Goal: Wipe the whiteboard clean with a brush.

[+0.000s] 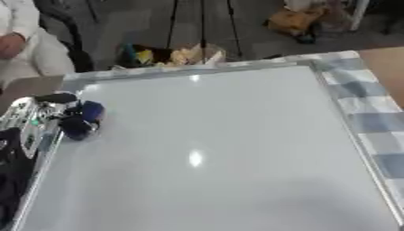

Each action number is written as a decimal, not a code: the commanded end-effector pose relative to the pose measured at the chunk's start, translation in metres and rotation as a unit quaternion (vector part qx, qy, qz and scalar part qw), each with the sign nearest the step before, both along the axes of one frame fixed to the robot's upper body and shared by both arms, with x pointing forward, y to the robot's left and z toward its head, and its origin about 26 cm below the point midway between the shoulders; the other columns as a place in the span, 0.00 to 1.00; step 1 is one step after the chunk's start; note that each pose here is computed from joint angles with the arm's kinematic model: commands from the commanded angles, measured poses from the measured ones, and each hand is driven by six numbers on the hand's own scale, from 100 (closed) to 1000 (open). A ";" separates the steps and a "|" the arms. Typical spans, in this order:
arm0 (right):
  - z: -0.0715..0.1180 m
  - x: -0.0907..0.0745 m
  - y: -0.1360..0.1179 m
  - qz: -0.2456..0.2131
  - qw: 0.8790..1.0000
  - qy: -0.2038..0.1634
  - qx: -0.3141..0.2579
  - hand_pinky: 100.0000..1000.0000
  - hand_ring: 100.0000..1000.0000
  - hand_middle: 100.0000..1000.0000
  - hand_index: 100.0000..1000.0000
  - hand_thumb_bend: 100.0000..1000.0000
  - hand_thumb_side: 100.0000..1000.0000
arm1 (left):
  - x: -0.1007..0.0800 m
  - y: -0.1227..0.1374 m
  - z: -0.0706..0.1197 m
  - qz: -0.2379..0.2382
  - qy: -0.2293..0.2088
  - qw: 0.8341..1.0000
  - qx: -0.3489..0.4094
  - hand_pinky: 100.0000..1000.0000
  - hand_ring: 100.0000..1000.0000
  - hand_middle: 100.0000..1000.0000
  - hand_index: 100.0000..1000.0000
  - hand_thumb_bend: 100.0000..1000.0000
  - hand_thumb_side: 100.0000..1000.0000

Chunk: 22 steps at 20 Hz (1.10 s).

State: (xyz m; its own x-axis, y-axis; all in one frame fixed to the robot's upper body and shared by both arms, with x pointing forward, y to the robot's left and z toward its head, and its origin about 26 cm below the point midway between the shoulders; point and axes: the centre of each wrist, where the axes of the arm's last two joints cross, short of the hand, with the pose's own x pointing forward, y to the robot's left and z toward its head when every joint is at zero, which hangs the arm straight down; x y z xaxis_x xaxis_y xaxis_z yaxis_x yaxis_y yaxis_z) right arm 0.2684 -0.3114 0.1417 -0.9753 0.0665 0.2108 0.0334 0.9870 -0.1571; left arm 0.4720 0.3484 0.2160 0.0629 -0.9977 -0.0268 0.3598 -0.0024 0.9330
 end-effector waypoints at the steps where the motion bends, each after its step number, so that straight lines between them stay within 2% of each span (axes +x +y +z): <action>1: 0.007 0.000 0.000 0.002 1.000 -0.010 -0.004 0.81 0.83 0.55 0.90 0.00 0.95 | 0.001 -0.002 0.005 -0.007 0.002 1.000 0.011 0.70 0.67 0.33 0.36 0.00 0.58; 5: 0.007 0.000 0.000 0.001 1.000 -0.009 -0.003 0.81 0.83 0.55 0.90 0.00 0.94 | 0.002 -0.005 0.004 -0.017 0.005 1.000 0.020 0.70 0.67 0.33 0.35 0.00 0.60; 11: 0.008 0.000 -0.001 0.001 1.000 -0.009 0.000 0.81 0.83 0.54 0.90 0.00 0.94 | 0.003 -0.009 0.003 -0.030 0.012 0.999 0.031 0.71 0.67 0.34 0.33 0.00 0.72; 22: 0.008 0.000 -0.001 0.001 1.000 -0.007 0.003 0.81 0.83 0.54 0.90 0.00 0.94 | 0.006 -0.028 0.003 -0.062 0.010 0.997 0.049 0.71 0.65 0.31 0.25 0.00 0.74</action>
State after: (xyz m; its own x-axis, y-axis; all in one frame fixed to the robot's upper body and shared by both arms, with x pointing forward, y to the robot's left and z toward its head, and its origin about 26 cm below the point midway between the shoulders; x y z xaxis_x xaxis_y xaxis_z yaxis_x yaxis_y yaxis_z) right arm 0.2691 -0.3111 0.1430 -0.9741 0.0651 0.2165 0.0334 0.9886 -0.1469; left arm 0.4759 0.3284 0.2163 -0.0372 -0.9929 -0.1129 0.3734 -0.1186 0.9201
